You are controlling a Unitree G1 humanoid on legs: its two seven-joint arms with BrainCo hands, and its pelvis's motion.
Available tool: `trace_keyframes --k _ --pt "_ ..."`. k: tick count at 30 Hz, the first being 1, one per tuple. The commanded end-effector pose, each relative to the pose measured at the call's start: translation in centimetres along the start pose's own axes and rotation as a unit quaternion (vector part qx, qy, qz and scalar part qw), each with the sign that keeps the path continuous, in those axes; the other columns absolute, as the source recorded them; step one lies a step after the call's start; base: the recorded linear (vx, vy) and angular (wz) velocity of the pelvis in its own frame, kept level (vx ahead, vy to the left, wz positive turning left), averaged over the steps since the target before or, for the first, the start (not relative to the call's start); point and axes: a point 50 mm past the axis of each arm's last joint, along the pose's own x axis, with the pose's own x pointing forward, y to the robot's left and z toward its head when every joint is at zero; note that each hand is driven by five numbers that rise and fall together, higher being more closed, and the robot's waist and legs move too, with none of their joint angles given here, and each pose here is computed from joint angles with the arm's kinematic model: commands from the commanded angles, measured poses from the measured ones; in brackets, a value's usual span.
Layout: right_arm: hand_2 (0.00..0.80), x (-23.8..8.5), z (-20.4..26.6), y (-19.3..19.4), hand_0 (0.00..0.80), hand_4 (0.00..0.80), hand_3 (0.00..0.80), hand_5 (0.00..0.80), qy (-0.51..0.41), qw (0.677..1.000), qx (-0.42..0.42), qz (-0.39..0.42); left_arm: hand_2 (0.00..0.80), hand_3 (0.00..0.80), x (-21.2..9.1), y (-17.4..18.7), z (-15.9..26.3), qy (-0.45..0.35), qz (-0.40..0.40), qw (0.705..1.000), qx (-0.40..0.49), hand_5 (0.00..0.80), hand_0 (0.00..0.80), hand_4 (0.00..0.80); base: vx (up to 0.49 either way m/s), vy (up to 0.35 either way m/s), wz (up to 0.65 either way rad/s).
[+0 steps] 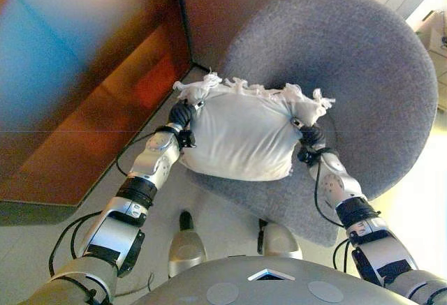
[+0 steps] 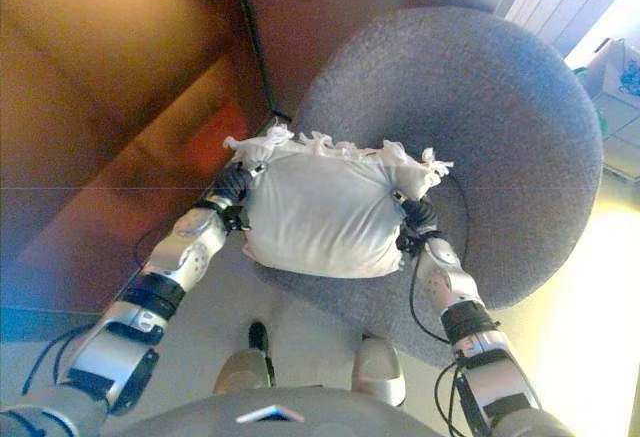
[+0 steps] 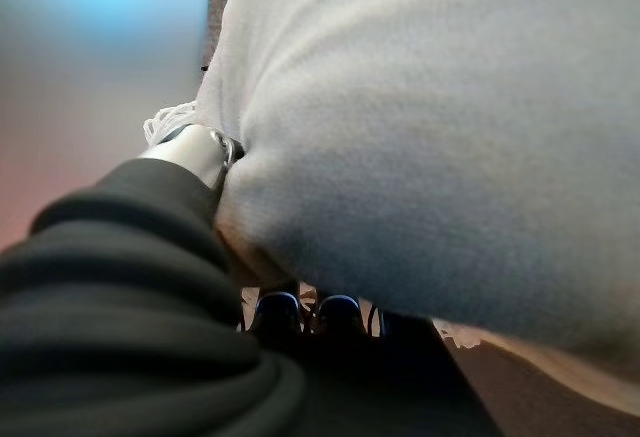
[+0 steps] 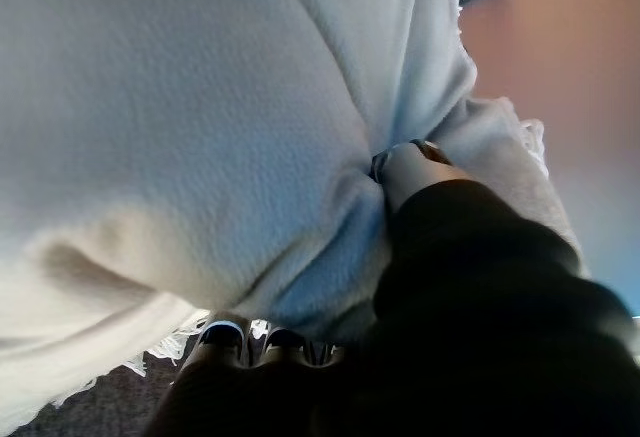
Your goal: Pick up the cushion and take it to the sofa
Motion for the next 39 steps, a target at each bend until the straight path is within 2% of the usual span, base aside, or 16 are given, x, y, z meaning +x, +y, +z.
trace_keyframes --k 1,7,13,23,25,32,39 --pt "0.800 1.0 6.6 5.3 0.800 0.800 0.800 0.800 -0.139 0.984 0.047 0.101 0.800 0.800 1.3 -4.6 5.2 -0.108 -0.077 0.991 0.027 0.800 0.800 0.800 -0.072 -0.034 -0.05" --pt "0.800 1.6 9.8 5.9 0.800 0.800 0.800 0.800 -0.173 0.977 0.057 0.109 0.800 0.800 1.5 -5.1 7.3 -0.137 -0.085 0.986 0.047 0.800 0.800 0.800 -0.029 -0.017 -0.14" --pt "0.800 2.0 11.3 4.9 0.800 0.800 0.800 0.800 -0.184 0.978 0.062 0.082 0.800 0.800 1.9 -5.2 8.2 -0.137 -0.080 0.986 0.057 0.800 0.800 0.800 0.060 -0.097 0.08" --pt "0.800 3.1 15.1 4.8 0.800 0.800 0.800 0.800 -0.208 0.975 0.052 0.056 0.800 0.800 3.3 -6.6 10.8 -0.134 -0.051 0.989 0.022 0.800 0.800 0.800 -0.005 -0.115 0.10" --pt "0.800 3.2 15.8 4.5 0.800 0.800 0.800 0.800 -0.211 0.976 0.039 0.040 0.800 0.800 3.4 -7.3 10.8 -0.127 -0.063 0.990 0.000 0.800 0.800 0.800 0.080 -0.100 0.09" --pt "0.800 2.5 19.7 3.0 0.800 0.800 0.800 0.800 -0.258 0.966 0.020 0.015 0.800 0.800 2.1 -11.2 12.2 -0.147 -0.136 0.980 0.005 0.800 0.800 0.800 0.052 -0.078 0.06" --pt "0.800 2.0 22.1 1.9 0.800 0.800 0.800 0.800 -0.278 0.960 0.017 0.005 0.800 0.800 1.5 -12.4 12.8 -0.151 -0.157 0.976 -0.003 0.800 0.800 0.800 0.031 -0.071 0.04"
